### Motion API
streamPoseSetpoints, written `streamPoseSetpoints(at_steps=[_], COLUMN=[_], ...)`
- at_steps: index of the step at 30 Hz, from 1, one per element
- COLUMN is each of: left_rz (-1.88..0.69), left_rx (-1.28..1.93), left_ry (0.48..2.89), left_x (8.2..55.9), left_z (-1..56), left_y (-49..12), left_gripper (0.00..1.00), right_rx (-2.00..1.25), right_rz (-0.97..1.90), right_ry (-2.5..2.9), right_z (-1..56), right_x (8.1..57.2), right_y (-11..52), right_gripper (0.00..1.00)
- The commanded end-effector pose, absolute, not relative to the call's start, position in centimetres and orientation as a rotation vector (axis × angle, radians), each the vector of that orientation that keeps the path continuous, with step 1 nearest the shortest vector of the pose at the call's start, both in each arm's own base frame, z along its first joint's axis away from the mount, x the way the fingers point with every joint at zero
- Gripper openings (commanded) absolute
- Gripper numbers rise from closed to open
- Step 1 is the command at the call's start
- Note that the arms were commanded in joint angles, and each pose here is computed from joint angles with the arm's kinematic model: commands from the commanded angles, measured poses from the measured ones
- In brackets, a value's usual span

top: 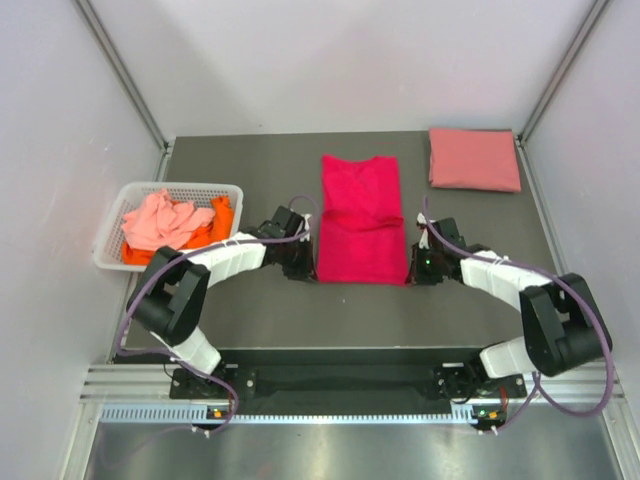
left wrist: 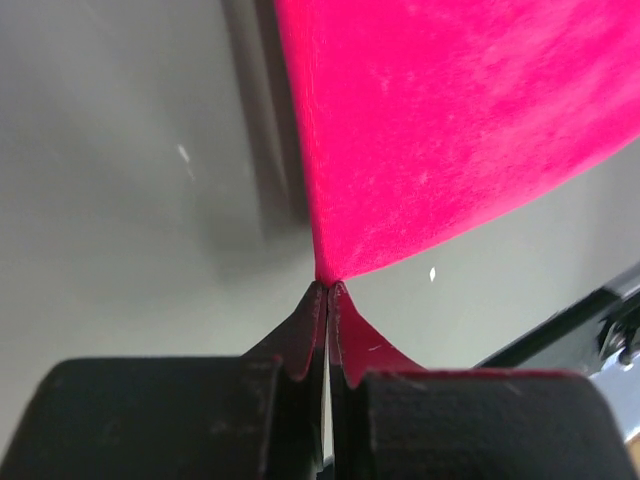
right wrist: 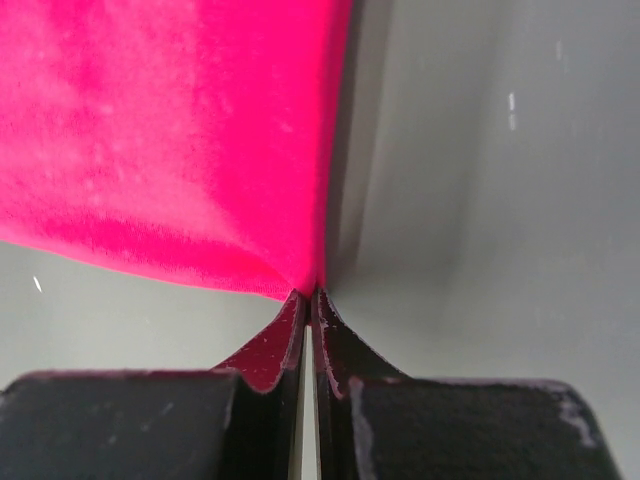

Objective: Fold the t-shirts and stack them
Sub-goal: Fold the tshirt

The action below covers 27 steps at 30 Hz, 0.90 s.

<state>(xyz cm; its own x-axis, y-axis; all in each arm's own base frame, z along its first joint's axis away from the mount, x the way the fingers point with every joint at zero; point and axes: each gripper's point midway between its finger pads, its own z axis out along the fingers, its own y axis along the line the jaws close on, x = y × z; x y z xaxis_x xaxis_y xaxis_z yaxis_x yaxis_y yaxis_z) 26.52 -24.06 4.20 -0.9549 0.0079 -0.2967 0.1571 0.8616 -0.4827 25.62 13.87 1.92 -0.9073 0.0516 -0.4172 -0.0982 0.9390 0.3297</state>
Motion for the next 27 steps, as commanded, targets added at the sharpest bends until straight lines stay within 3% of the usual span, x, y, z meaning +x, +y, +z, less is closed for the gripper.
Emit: streamPoseSetpoints(at_steps=[1,5,7,9,12,14,19,22,27], left_rz=[-0.744,-0.733,-0.738,-0.754,-0.723,-0.64,-0.61,-0.646,-0.624], left_rx=[0.124,0.117,0.122,0.147,0.134,0.13,0.155,0.184,0.221], left_ry=[2.768,2.819,2.844,2.85,2.831,2.781,2.611,2.57,2.538], left_x=[24.3,21.7,20.5,19.9,20.4,22.1,28.0,30.8,34.9], left_z=[3.7,2.5,1.9,2.1,3.6,5.7,10.1,10.6,9.7], left_y=[-24.0,-23.8,-23.7,-24.1,-23.9,-23.6,-25.7,-27.8,-30.0], left_gripper=[0.0,0.0,0.13,0.29,0.31,0.32,0.31,0.3,0.29], right_rx=[0.006,0.053,0.058,0.064,0.053,0.049,0.021,-0.032,-0.089], right_rz=[0.437,0.437,0.425,0.428,0.444,0.428,0.45,0.477,0.416], right_ry=[2.654,2.676,2.693,2.69,2.683,2.65,2.51,2.473,2.481], right_z=[2.0,2.2,2.0,2.1,3.1,4.7,8.6,9.4,8.6], right_x=[24.5,23.4,23.0,22.9,22.9,23.6,28.0,30.7,34.4], right_y=[12.9,12.7,12.6,12.7,12.8,12.7,13.9,15.3,15.9], right_gripper=[0.0,0.0,0.0,0.11,0.22,0.24,0.18,0.11,0.08])
